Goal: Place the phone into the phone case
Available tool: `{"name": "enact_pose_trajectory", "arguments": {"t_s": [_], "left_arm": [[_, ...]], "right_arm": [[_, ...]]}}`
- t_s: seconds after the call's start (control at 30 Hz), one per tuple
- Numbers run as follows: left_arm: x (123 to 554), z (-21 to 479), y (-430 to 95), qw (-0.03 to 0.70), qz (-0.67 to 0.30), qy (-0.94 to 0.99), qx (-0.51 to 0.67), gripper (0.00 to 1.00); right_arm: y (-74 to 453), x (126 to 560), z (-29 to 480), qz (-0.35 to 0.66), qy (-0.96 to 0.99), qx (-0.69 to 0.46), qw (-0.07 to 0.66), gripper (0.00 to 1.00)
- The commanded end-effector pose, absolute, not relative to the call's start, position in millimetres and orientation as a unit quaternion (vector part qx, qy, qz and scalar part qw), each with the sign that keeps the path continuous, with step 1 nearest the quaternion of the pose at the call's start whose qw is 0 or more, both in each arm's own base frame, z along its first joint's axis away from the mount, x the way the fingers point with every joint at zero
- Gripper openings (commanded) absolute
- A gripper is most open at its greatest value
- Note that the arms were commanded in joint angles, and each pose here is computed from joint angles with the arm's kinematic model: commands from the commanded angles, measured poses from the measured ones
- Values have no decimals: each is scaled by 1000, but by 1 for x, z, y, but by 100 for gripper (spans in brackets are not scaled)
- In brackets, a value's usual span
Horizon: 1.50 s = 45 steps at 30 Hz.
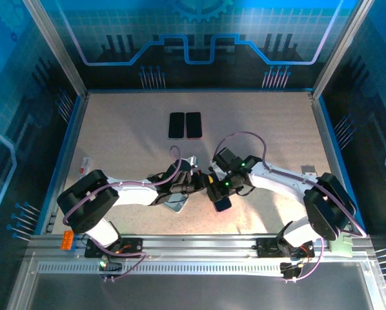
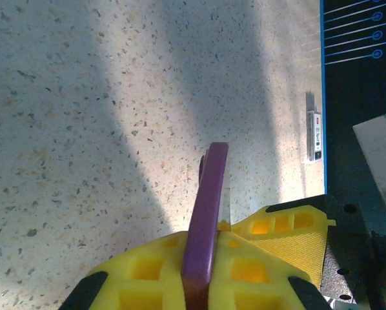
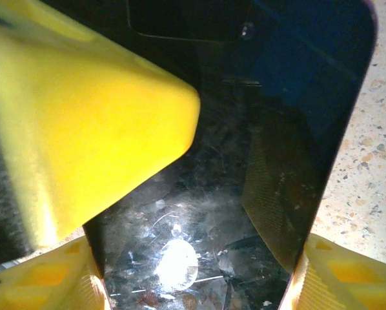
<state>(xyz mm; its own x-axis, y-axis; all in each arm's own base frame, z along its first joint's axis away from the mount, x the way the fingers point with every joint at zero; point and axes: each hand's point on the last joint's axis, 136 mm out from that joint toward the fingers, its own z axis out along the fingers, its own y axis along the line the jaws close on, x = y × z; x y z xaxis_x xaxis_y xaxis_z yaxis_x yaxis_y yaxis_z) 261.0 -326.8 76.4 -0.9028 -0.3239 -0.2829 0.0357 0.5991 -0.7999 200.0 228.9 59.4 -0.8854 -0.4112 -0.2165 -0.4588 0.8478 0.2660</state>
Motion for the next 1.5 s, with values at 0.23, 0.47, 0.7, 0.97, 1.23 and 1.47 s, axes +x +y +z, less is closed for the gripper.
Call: {"name": "enact_pose_trajectory", "arguments": {"t_s": [0.23,0.47,0.7,0.97,1.23,1.47], "left_arm": [[276,99,-312,264,-425,859,-106,0],[296,136,-283,353,-401,830,-159,0],[310,177,-255,423,-394,785,-222,0],[314,203,-250,465,-422,736,-255,0],[323,221,-267,467,-482,690,-272,0],[324,217,-287,442,-514,681,-276,0]], "right_arm": [[227,210,85,251,946,-172,114,87],[216,223,95,307,934,-115,142,87],[214,236,111,387,906,-63,162,89],[222,253,133,491,852,-4,184,89],[225,270,147,526,821,24,219,85],[229,280,163,549,799,27,243,75]]}}
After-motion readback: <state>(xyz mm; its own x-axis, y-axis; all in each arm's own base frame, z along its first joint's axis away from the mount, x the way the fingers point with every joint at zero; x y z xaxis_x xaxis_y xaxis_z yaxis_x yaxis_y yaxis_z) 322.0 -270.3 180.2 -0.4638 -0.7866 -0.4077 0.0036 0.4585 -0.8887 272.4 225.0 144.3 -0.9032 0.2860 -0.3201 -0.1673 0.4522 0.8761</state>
